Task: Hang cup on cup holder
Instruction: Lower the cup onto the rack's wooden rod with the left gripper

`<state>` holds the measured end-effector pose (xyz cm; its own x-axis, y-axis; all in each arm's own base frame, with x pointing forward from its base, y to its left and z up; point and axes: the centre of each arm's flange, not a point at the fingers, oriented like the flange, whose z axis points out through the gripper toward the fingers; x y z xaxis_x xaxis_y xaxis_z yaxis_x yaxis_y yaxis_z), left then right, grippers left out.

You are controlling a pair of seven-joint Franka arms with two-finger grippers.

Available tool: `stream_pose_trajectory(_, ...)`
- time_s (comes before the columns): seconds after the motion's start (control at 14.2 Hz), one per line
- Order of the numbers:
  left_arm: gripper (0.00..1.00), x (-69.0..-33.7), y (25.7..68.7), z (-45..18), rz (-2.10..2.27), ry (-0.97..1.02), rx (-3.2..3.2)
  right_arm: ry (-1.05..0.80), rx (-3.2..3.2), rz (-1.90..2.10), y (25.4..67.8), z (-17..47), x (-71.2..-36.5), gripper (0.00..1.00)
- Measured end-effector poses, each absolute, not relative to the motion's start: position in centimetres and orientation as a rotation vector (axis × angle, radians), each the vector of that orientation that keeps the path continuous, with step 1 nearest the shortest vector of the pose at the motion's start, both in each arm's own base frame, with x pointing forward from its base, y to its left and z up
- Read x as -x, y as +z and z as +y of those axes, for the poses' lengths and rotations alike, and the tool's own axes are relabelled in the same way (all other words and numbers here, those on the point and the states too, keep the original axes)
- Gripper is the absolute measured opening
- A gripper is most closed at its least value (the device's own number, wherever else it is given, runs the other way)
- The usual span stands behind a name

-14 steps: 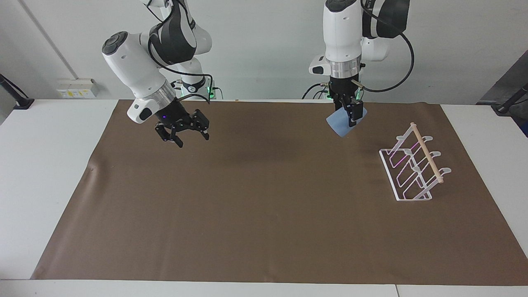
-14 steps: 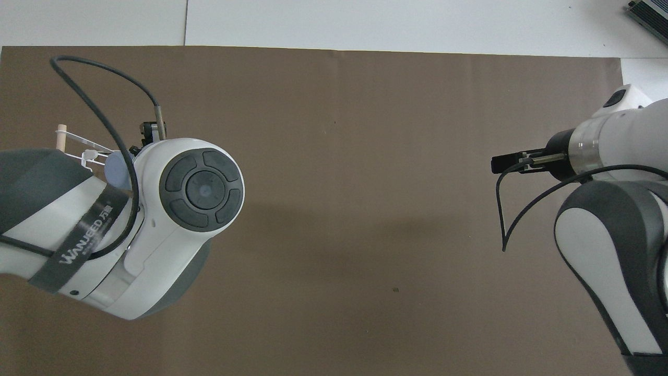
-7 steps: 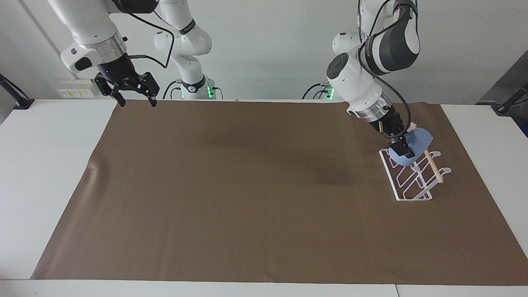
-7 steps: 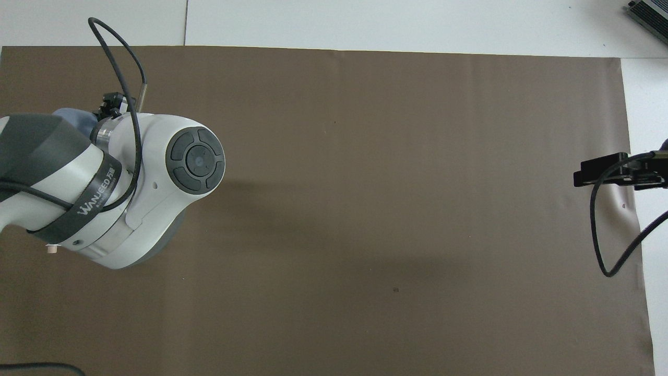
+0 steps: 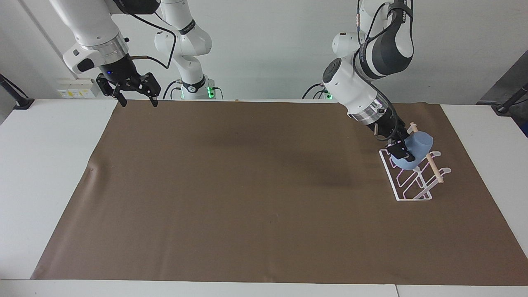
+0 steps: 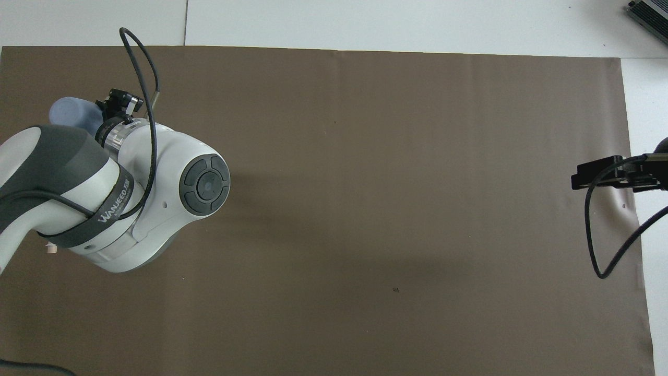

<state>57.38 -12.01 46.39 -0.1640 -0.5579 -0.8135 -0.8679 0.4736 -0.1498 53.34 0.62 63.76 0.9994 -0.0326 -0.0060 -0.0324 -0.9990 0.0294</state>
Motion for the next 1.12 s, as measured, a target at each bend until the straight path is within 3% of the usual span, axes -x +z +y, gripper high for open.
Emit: stream_pose_trajectory(1.12,0.81,-56.1,42.1,-7.4,1.942,0.365,1.203,-0.025,-3.127,-0.123,63.3,0.4,-53.3,1.00)
